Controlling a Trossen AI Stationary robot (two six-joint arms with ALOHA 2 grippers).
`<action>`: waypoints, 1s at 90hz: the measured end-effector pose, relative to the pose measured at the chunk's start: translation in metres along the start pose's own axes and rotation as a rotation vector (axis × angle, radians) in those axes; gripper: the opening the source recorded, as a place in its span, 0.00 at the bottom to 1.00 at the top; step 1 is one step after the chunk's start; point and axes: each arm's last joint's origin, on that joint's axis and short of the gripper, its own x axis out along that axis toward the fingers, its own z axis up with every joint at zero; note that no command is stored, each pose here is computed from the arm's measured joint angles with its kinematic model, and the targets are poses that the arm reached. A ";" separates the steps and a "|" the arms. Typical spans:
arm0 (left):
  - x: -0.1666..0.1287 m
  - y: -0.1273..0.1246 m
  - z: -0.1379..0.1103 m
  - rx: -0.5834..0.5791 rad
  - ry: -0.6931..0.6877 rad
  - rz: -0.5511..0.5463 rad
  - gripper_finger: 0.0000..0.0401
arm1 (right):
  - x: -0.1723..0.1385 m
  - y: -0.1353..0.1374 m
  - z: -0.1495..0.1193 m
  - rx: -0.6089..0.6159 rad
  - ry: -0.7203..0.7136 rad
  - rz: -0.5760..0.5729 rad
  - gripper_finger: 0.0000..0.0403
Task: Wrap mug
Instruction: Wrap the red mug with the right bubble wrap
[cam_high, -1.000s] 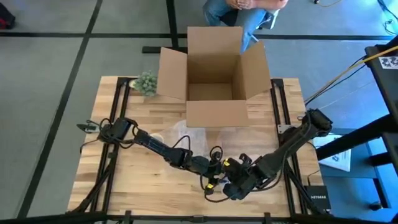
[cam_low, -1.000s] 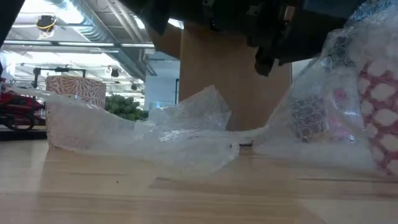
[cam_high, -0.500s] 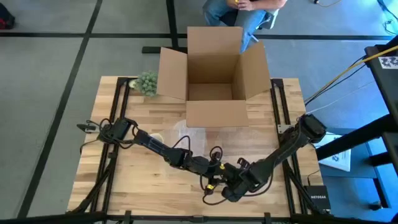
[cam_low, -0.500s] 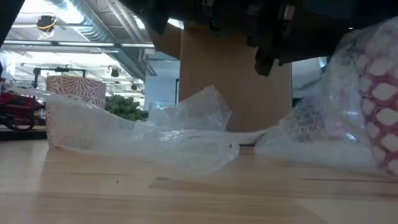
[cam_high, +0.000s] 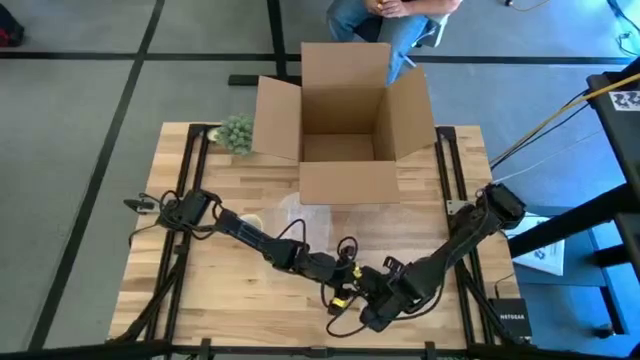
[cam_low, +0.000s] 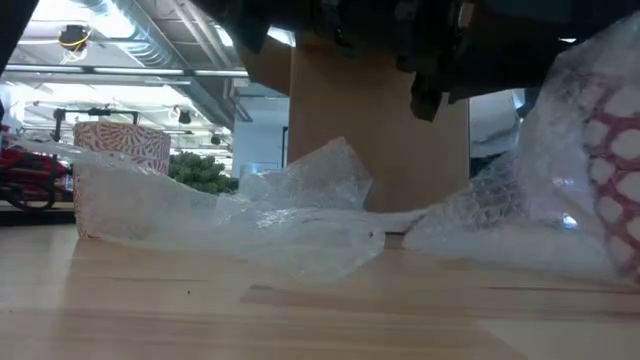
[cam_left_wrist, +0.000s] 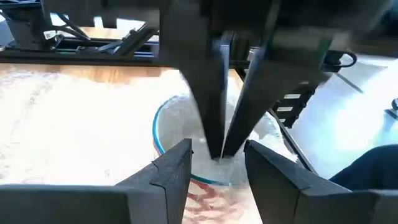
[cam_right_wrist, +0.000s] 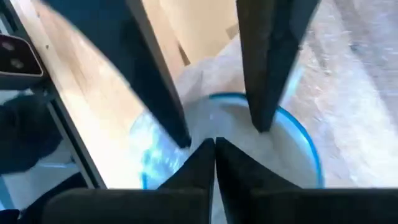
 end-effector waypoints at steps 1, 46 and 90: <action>0.000 0.000 0.000 0.000 0.000 0.001 0.33 | -0.001 0.000 0.001 0.000 -0.005 -0.001 0.00; 0.000 0.000 0.000 -0.004 -0.002 0.002 0.33 | 0.048 -0.015 -0.015 0.120 -0.009 0.042 0.00; 0.000 0.000 0.000 -0.007 0.000 0.004 0.33 | -0.029 -0.005 0.002 0.044 -0.031 -0.021 0.00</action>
